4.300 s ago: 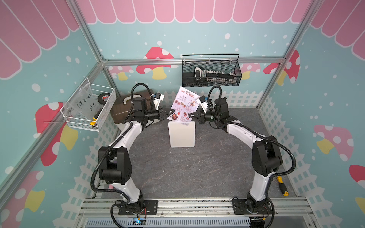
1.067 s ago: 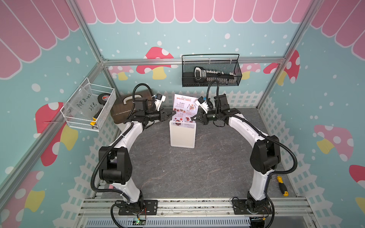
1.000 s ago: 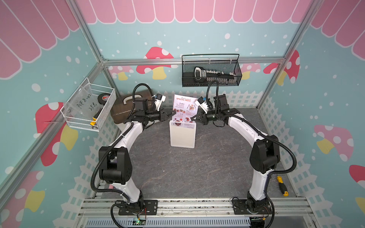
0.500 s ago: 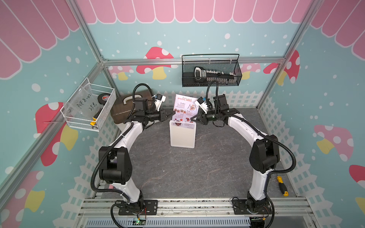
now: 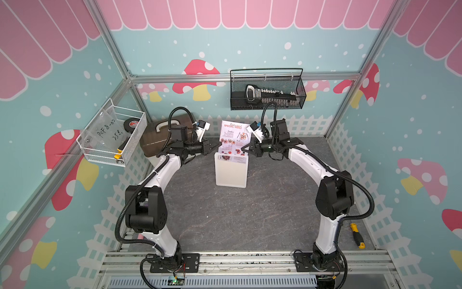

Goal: Insert the menus into the narrow rack
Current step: Insert the menu into the narrow rack.

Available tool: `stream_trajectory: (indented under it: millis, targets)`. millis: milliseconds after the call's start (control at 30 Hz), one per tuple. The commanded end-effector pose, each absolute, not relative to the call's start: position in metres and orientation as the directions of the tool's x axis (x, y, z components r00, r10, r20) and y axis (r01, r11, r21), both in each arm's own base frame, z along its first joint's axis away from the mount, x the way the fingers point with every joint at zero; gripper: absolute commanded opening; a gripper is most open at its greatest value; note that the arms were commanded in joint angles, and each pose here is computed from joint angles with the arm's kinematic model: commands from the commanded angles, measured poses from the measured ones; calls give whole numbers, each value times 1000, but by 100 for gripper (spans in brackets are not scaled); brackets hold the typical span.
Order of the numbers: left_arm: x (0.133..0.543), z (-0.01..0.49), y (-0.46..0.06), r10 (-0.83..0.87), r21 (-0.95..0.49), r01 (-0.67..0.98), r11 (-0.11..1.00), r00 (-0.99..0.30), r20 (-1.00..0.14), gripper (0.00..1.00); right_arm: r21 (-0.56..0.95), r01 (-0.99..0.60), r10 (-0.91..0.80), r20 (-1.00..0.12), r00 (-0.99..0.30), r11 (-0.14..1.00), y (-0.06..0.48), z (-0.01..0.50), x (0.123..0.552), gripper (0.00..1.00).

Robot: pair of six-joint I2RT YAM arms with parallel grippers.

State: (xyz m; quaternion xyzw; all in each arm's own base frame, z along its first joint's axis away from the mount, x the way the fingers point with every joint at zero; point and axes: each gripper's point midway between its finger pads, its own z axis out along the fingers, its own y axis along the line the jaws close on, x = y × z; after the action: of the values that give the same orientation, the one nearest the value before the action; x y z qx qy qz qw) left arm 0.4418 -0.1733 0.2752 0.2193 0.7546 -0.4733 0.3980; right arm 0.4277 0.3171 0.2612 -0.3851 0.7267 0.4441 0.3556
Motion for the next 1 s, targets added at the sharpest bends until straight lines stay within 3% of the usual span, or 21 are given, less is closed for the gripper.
stream_trajectory:
  millis: [0,967]
  targets:
    - [439,271,-174,-33,-521,723,454,-570,-821,8,347,-890,-239,-875,-421,297,319,270,424,10]
    - [443,274,-159,-54,-512,702,495,-564,-824,7,367,-894,-262,-864,-430,256,334,257,416,7]
